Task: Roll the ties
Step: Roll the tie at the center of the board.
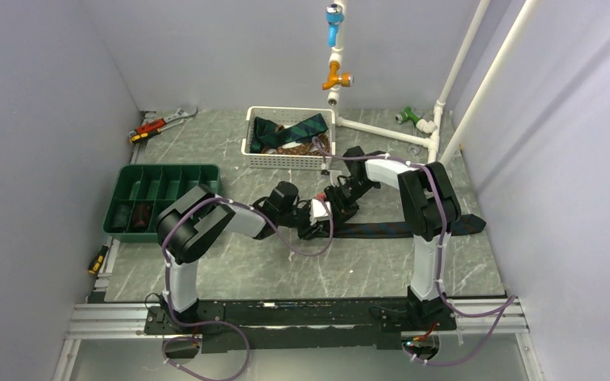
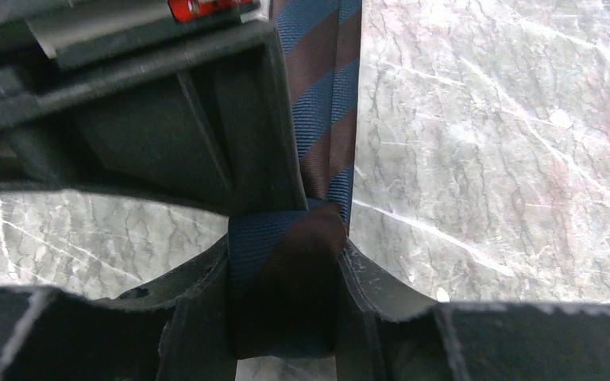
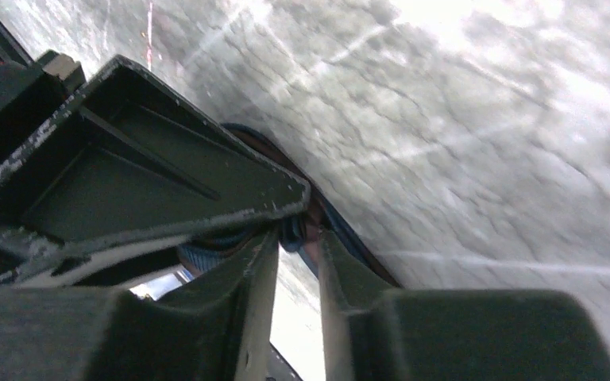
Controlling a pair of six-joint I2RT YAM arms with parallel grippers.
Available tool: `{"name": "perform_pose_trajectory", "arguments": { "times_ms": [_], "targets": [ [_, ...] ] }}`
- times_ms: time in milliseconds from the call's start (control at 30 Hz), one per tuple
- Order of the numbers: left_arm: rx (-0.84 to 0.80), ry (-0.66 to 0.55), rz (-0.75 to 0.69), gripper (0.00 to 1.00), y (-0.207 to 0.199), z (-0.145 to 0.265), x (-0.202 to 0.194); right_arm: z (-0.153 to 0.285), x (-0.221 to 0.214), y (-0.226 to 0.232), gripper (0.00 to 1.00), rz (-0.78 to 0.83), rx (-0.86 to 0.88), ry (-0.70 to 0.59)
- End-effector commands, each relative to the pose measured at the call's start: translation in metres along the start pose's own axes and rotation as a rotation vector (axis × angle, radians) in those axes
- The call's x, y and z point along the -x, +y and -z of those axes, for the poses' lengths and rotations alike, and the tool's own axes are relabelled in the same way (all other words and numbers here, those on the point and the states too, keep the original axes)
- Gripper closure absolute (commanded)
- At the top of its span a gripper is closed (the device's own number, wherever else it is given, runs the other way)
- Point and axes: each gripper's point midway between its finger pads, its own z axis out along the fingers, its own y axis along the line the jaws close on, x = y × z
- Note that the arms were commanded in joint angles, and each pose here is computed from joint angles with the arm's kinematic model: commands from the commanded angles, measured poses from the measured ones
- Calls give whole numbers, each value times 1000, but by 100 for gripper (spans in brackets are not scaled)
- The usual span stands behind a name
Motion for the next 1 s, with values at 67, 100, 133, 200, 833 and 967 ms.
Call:
{"name": "perform_pose_trajectory", "arguments": {
  "times_ms": [67,100,133,200,833,967],
  "targets": [
    [-31,419,155,73,-29,27,-103,51,-12,-34,62,-8,-125,6],
    [-26,427,152,73,-28,27,-105,57,-11,-30,60,-11,-112,-2],
    [-23,431,141,73,-27,28,-105,64,-10,-26,59,-11,-97,-16],
    [-22,443,122,73,-27,28,-106,71,-7,-11,57,-3,-52,-43],
    [-46,472,102,71,-32,18,-103,22,19,23,58,-107,167,-121],
    [-49,465,101,71,-33,18,-101,15,13,17,72,-110,160,-102]
  ]
}}
